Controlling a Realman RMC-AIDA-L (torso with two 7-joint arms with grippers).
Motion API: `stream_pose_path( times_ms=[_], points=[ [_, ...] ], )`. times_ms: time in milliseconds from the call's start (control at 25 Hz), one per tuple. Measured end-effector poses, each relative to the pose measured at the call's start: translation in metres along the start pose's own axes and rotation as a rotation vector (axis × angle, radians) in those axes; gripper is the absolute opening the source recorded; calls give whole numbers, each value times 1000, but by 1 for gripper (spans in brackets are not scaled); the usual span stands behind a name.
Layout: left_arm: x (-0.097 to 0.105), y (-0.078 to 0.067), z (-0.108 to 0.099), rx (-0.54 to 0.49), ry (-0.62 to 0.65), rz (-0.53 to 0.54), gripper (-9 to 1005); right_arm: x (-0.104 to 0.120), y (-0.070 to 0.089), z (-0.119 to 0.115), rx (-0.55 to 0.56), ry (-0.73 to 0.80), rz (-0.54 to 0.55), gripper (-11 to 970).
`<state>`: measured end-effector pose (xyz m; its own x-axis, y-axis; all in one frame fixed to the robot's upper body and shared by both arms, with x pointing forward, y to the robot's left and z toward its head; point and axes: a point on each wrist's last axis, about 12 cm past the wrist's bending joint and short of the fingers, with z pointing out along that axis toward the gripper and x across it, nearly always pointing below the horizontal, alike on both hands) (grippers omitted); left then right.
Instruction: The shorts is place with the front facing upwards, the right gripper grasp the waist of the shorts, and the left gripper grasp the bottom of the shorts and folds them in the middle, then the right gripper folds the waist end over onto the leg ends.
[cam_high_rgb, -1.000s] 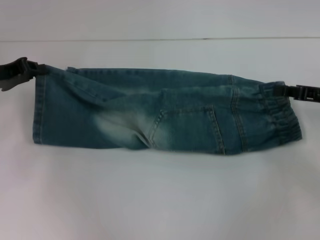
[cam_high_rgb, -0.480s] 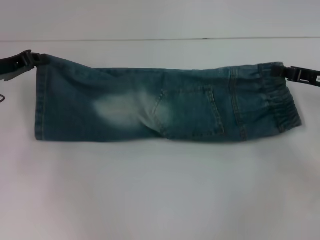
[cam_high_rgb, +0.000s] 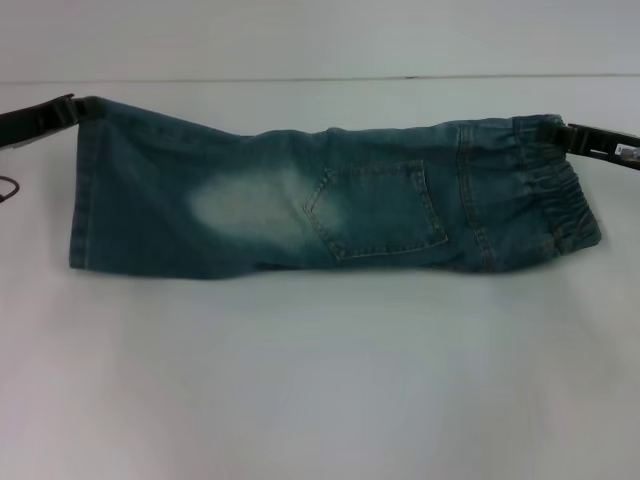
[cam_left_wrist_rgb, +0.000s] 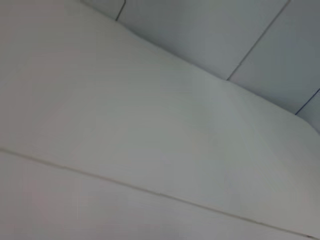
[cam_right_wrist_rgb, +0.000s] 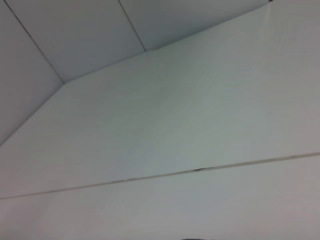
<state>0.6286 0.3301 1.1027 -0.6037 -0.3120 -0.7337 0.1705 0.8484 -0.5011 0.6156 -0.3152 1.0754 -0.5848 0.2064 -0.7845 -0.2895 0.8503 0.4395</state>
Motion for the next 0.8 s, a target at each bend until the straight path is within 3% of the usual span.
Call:
stream_pose_path(
  times_ms=[280,720,800],
  points=[
    [-2,-4,3,13,-64,27,97,3,1,4,15,-24,6,37],
    [7,-8,15,-22,-41,64,99,4,6,12,12,20,-11,37],
    [8,-6,15,-38,-42,63,99,6,5,12,14,24,-10,116]
  ],
)
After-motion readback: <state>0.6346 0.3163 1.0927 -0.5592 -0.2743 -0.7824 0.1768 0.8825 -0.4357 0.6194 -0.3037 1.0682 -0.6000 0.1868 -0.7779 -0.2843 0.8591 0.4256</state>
